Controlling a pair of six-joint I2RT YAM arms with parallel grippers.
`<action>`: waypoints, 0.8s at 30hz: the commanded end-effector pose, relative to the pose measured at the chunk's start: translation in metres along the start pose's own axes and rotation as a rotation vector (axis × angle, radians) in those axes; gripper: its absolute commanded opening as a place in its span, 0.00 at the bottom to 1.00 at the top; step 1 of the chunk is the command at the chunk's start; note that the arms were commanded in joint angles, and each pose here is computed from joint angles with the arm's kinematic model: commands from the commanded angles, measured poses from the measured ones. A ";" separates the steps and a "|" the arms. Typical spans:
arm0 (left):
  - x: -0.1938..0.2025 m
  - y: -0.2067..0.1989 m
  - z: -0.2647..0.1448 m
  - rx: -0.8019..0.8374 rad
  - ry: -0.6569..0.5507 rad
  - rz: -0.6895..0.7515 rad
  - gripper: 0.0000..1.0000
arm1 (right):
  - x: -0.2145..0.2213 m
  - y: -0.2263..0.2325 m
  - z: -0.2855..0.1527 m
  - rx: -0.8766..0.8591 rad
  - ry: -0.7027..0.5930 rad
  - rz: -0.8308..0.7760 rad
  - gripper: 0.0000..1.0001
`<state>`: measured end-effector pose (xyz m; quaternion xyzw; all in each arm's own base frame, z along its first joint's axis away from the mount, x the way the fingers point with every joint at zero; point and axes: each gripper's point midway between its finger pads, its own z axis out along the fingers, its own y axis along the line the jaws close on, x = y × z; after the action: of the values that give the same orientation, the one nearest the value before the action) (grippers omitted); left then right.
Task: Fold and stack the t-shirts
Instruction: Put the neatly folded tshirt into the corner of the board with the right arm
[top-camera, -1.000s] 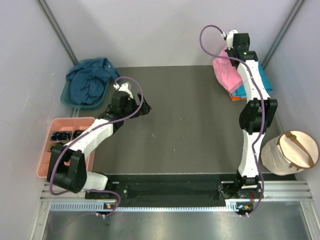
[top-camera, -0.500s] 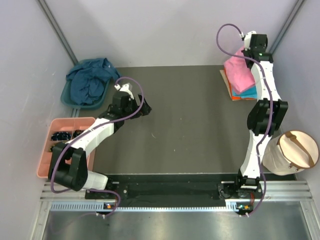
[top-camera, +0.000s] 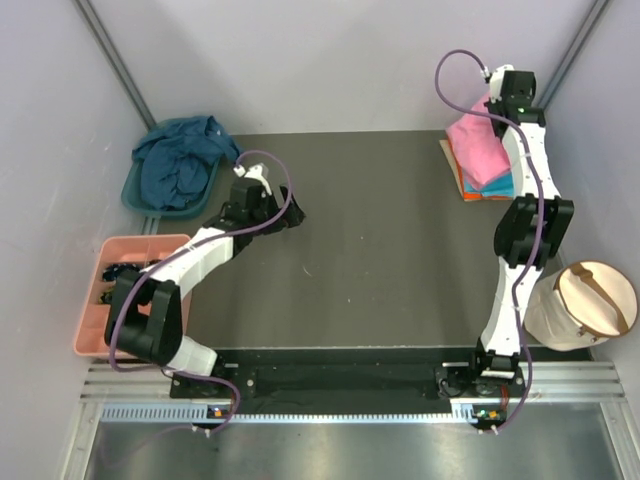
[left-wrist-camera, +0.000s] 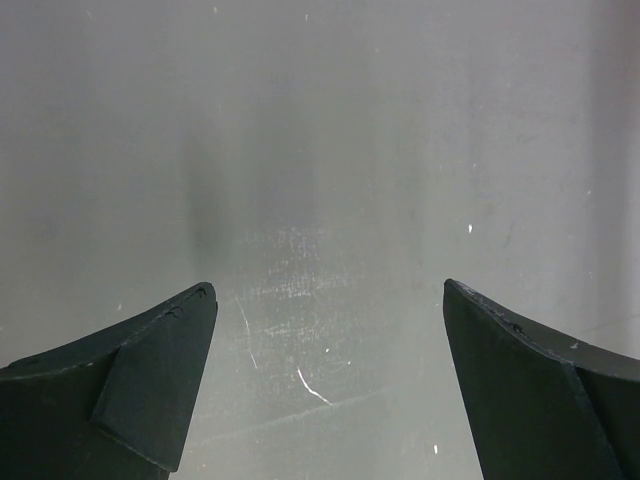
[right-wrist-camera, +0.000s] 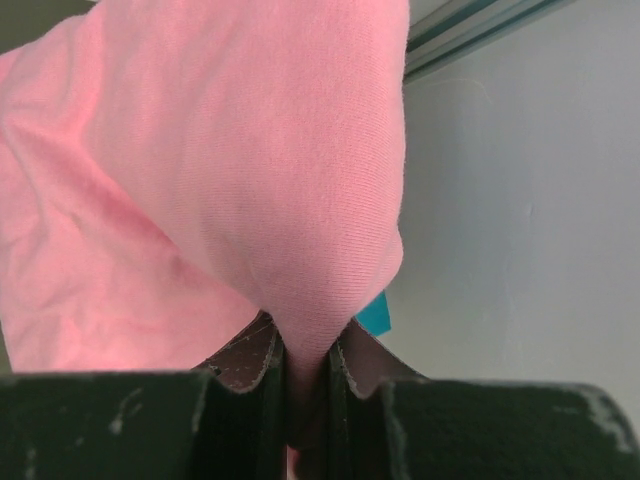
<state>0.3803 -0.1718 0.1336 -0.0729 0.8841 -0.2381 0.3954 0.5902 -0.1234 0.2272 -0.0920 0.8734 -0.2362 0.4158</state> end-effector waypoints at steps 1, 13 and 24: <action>-0.007 -0.005 0.007 0.016 0.007 -0.007 0.99 | -0.015 -0.029 0.010 0.061 -0.077 0.055 0.00; 0.000 -0.012 0.030 0.051 0.080 -0.048 0.99 | 0.023 -0.040 0.048 0.052 -0.035 0.137 0.00; 0.002 -0.012 0.030 0.050 0.087 -0.055 0.99 | 0.043 -0.039 0.067 0.045 -0.001 0.159 0.00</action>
<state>0.3912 -0.1904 0.1034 -0.0754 0.9026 -0.2602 0.3346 0.6019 -0.1824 0.1598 -0.0315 0.8916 -0.2111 0.3994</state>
